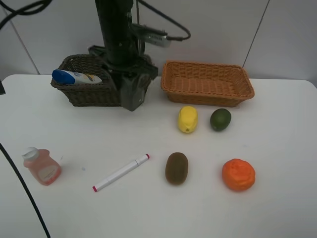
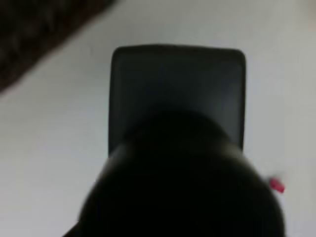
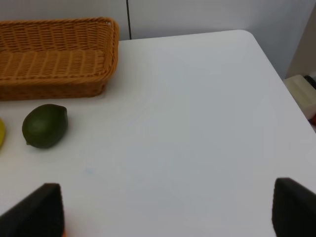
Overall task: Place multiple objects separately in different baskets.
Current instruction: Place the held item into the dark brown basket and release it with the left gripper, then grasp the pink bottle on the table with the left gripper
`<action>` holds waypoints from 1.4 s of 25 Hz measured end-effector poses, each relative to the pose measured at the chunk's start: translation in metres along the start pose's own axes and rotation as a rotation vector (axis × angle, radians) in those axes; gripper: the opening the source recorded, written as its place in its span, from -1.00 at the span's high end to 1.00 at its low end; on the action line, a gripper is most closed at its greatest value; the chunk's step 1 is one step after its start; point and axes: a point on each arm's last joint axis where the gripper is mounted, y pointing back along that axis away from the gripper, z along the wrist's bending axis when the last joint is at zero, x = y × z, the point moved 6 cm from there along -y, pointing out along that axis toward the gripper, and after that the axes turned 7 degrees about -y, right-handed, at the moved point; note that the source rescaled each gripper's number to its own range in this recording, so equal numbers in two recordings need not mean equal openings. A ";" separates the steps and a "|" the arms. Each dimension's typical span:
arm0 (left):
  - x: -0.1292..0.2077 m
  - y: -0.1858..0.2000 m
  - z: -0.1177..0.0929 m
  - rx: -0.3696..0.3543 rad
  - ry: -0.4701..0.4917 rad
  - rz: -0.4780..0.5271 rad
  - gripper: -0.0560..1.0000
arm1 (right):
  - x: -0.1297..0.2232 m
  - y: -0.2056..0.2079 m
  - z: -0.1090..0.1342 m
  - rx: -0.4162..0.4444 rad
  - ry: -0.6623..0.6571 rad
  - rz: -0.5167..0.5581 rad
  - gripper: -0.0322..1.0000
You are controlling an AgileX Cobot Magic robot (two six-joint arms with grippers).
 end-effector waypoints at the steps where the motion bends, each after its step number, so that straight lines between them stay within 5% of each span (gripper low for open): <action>1: -0.008 0.017 0.005 0.003 0.012 -0.055 0.21 | 0.000 0.000 0.000 0.000 0.000 0.000 -0.99; 6: -0.032 0.052 0.054 -0.007 0.126 -0.219 0.21 | 0.000 0.000 0.000 0.000 0.000 0.000 -0.99; 12: -0.039 0.000 0.104 -0.019 0.223 -0.197 0.21 | 0.000 0.000 0.000 0.000 0.000 0.000 -0.99; 16: -0.049 -0.029 0.101 0.009 0.155 -0.203 0.13 | 0.000 0.000 0.000 0.000 0.000 0.000 -0.99; 19: -0.057 -0.034 0.095 0.047 0.155 -0.247 -0.50 | 0.000 0.000 0.000 0.000 0.000 0.000 -0.99; 22: -0.060 -0.033 0.091 0.073 0.173 -0.261 -0.88 | 0.000 0.000 0.000 0.000 0.000 0.000 -0.99; 31: -0.031 -0.028 0.082 0.118 0.199 -0.072 -0.95 | 0.000 0.000 0.000 0.000 0.000 0.000 -0.99; 35: -0.018 -0.010 0.080 0.113 0.204 -0.067 -0.95 | 0.000 0.000 0.000 0.000 0.000 0.000 -0.99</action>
